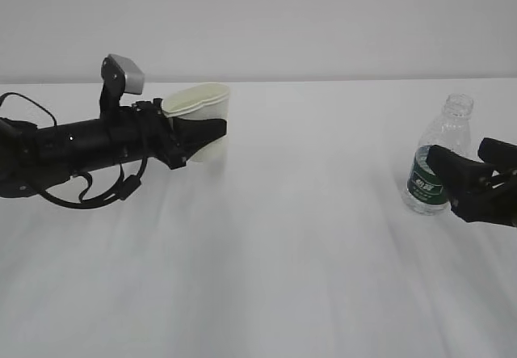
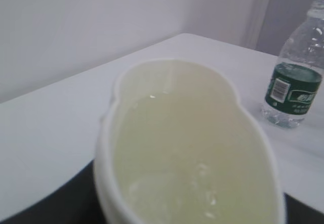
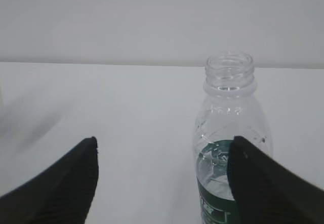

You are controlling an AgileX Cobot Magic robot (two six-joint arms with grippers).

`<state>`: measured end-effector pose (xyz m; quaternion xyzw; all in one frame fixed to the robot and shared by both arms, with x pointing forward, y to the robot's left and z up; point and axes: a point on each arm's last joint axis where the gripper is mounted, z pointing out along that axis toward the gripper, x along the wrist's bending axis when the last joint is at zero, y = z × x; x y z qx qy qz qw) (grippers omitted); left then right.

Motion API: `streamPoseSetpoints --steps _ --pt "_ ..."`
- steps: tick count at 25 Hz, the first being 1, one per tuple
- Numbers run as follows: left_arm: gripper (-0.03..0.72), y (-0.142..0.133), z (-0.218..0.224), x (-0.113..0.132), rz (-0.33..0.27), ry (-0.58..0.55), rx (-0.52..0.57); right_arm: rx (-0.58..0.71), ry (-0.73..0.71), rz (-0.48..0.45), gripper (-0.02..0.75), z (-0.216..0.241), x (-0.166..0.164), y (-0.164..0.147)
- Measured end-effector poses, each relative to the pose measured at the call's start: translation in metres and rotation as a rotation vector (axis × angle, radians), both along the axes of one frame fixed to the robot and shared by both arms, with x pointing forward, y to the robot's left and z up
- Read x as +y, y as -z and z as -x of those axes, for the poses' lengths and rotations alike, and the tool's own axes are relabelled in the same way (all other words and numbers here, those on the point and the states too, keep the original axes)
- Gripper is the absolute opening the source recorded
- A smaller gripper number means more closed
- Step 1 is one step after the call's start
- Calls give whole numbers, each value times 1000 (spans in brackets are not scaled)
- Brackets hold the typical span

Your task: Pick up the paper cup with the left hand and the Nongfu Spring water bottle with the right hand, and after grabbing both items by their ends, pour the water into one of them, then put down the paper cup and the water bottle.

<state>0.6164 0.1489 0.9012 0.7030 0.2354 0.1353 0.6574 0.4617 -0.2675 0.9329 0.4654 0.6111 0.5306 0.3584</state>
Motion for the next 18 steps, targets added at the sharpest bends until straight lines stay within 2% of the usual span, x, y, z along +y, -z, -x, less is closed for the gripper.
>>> streamPoseSetpoints --steps 9,18 --pt "377 11 1 30 -40 -117 -26 13 2 5 594 0 0 1" --pt "376 12 0 35 -59 -137 -58 18 2 6 594 0 0 2"
